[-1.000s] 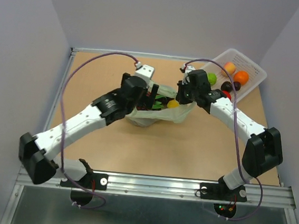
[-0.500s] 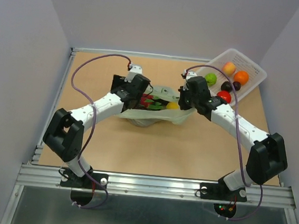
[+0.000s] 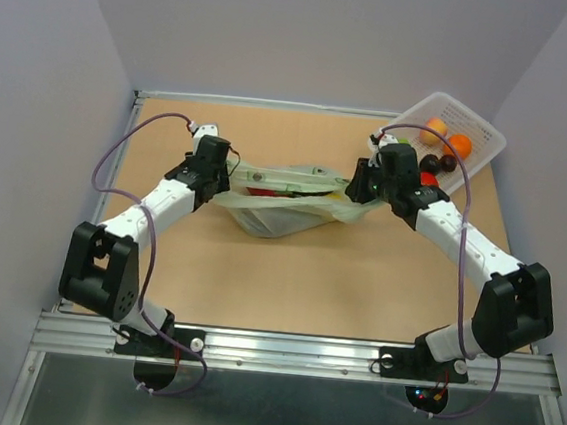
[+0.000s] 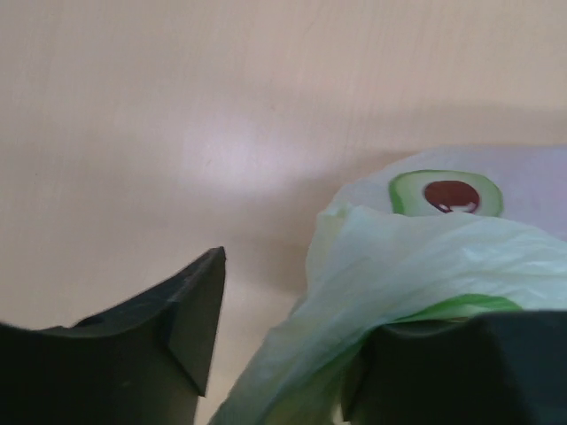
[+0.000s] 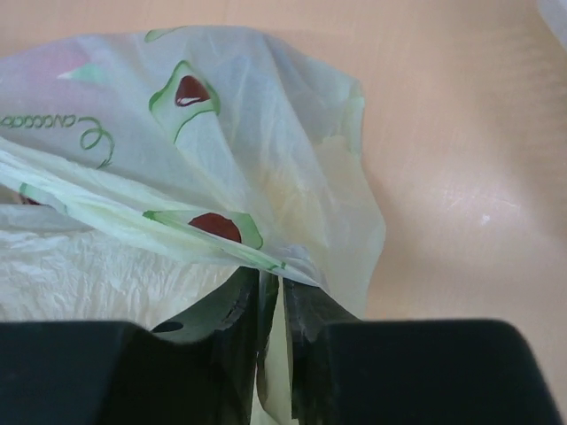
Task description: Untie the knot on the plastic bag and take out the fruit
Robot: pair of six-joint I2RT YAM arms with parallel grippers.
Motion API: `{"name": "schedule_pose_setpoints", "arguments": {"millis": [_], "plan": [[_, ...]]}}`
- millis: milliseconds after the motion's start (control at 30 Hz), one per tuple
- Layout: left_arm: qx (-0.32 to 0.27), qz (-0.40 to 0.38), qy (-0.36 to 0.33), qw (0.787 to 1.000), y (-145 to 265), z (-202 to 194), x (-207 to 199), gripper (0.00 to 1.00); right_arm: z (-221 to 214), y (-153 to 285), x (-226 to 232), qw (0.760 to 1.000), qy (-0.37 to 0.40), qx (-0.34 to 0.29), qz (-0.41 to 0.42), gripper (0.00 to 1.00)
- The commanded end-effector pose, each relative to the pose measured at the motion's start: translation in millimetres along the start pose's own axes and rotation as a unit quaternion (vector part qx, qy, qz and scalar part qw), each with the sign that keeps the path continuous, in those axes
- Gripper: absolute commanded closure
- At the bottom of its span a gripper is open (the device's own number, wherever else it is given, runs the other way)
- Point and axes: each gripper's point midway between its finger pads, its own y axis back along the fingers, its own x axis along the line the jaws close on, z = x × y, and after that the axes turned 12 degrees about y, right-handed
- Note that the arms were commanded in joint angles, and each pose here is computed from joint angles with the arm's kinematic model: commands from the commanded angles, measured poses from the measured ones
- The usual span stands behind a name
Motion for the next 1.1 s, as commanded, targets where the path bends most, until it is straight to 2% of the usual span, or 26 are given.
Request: {"name": "schedule_pose_setpoints", "arguments": {"millis": [0,33,67,167,267,433,533,600,633,667,700,733,967,1067], "plan": [[-0.015,-0.087,0.036,0.995,36.5,25.3,-13.0,0.54,32.5,13.1,12.0,0.997,0.036,-0.038,0.062,0.59],[-0.015,-0.105,0.040,0.993,43.2,26.9,-18.5,0.61,35.6,14.8,17.1,0.995,0.044,-0.042,0.077,0.50],[-0.008,-0.129,0.045,0.991,50.4,26.1,-25.4,0.72,40.8,18.7,25.2,0.993,0.048,-0.048,0.101,0.35],[-0.018,-0.157,0.059,0.986,71.3,34.5,-29.1,0.72,62.7,31.1,38.5,0.986,0.061,-0.078,0.133,0.24],[-0.020,-0.171,0.065,0.983,85.0,36.9,-28.2,0.73,89.5,51.6,53.1,0.975,0.077,-0.122,0.168,0.20],[-0.028,-0.174,0.072,0.982,98.6,39.7,-21.8,0.73,120.6,71.3,67.5,0.962,0.086,-0.164,0.201,0.18],[-0.037,-0.166,0.078,0.982,100.5,40.9,-15.7,0.73,133.8,81.6,78.6,0.956,0.060,-0.170,0.230,0.18],[-0.040,-0.154,0.084,0.984,99.7,40.8,-11.0,0.73,131.0,90.1,94.4,0.946,0.040,-0.164,0.278,0.18],[-0.038,-0.153,0.086,0.984,100.0,39.4,-10.4,0.74,139.1,95.6,100.5,0.936,0.038,-0.187,0.297,0.18],[-0.034,-0.159,0.091,0.983,101.0,38.0,-12.3,0.74,126.3,97.1,106.2,0.930,0.011,-0.177,0.321,0.18],[-0.031,-0.164,0.092,0.982,102.1,35.5,-13.1,0.74,138.4,105.1,110.7,0.918,0.014,-0.214,0.334,0.18],[-0.032,-0.170,0.095,0.980,102.7,35.2,-14.9,0.74,138.0,107.6,112.1,0.915,-0.003,-0.217,0.341,0.18],[-0.022,-0.167,0.110,0.980,98.3,24.4,-12.2,0.75,132.9,119.1,133.5,0.904,0.007,-0.220,0.367,0.19],[-0.018,-0.171,0.115,0.978,97.1,21.9,-14.7,0.75,113.5,105.3,152.6,0.912,0.019,-0.196,0.359,0.23]]}}
